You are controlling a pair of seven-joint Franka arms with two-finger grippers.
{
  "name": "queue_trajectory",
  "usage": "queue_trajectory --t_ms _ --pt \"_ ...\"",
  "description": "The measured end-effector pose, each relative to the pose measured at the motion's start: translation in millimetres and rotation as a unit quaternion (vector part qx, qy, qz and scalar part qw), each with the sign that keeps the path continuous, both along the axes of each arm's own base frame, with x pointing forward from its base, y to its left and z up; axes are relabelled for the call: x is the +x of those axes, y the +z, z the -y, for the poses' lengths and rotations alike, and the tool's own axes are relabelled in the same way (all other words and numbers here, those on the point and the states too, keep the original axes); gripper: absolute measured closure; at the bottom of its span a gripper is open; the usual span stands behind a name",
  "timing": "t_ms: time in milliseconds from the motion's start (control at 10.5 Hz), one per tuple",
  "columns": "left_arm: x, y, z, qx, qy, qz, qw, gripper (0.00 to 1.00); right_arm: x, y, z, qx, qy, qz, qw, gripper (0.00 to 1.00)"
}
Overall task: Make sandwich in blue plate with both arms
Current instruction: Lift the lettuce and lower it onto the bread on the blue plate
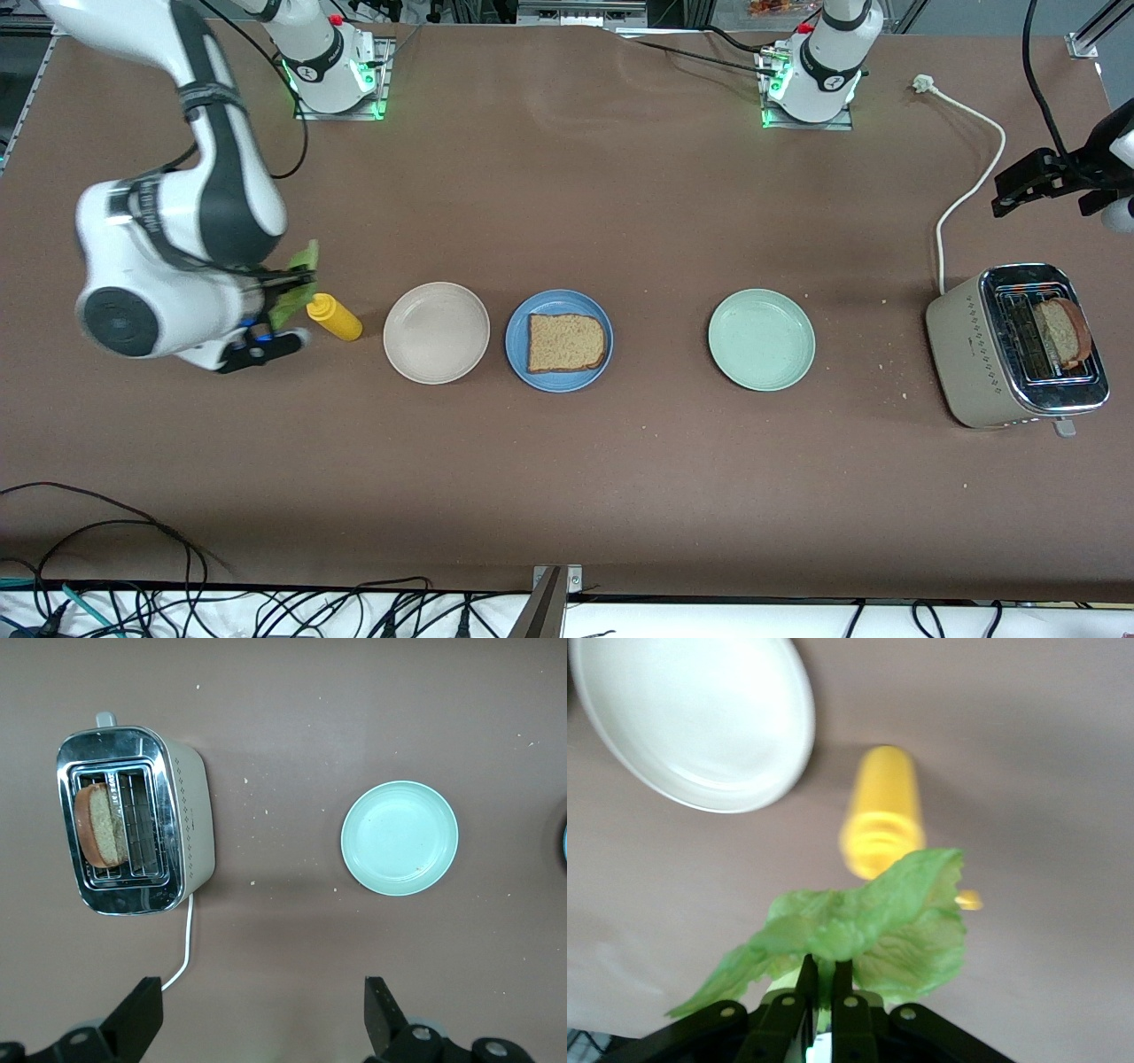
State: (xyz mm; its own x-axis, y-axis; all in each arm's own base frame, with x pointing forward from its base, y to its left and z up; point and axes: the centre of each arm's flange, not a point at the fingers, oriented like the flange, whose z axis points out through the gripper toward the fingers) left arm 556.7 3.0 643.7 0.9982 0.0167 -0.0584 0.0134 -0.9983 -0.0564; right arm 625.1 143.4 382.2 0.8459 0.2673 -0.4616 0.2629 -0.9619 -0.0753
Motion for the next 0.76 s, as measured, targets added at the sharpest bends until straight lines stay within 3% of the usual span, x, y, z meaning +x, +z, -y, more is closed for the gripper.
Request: queue_trajectory --t_ms 95,381,763 --pt "0 0 -1 0.000 0.001 0.000 1.000 0.00 -9 -2 -46 -0.008 -0.014 0.009 1.000 0.92" --pt "0 0 0 0.000 0.000 0.000 1.000 0.00 -34 -20 -170 -0.011 -0.009 0.075 0.997 0.92" --pt "0 0 -1 0.000 0.001 -0.001 1.000 0.00 -37 -98 -254 0.074 -0.009 0.132 0.988 0.92"
